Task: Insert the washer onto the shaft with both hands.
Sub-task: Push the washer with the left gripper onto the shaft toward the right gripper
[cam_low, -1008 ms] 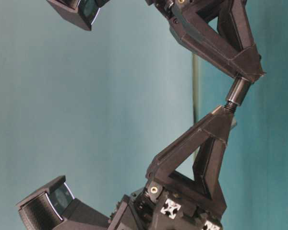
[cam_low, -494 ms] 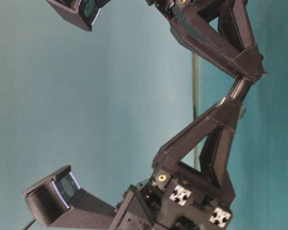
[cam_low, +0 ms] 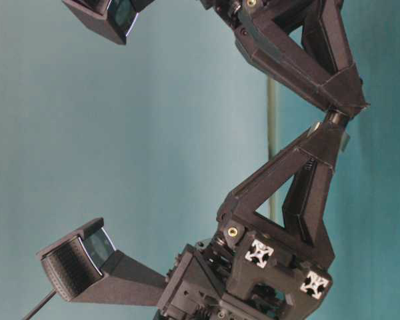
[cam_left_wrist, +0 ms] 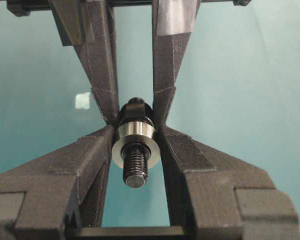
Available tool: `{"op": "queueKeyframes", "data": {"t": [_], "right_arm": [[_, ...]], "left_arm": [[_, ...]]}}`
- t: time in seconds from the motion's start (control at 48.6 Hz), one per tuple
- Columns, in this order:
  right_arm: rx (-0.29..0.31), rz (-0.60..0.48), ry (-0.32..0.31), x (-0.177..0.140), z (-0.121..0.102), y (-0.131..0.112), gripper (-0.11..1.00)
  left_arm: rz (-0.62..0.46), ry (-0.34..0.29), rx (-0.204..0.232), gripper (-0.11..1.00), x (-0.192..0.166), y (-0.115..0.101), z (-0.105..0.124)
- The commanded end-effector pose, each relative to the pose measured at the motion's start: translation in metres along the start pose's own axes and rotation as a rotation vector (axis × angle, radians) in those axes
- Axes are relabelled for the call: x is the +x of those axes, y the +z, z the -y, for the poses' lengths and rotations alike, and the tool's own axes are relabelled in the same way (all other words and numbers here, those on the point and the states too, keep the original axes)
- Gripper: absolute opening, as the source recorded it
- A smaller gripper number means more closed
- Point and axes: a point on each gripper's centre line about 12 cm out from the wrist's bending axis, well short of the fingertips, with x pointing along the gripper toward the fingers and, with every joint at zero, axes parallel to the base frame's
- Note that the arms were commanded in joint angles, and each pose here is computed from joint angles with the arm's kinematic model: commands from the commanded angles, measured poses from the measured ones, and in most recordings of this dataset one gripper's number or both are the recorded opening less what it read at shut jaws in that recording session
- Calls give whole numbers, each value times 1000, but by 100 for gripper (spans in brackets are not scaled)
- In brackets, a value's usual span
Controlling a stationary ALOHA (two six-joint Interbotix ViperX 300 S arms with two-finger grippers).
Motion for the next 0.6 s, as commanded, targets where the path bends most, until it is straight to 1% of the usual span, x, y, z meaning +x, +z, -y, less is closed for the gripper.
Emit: {"op": "queueKeyframes", "data": {"t": [0.0,0.576], "right_arm": [[12,37,5,1,-1,10,0],[12,37,5,1,-1,10,0]], "left_arm": [[32,-8,2,36,1,9,3],[32,-7,0,36,8,13,3]]}}
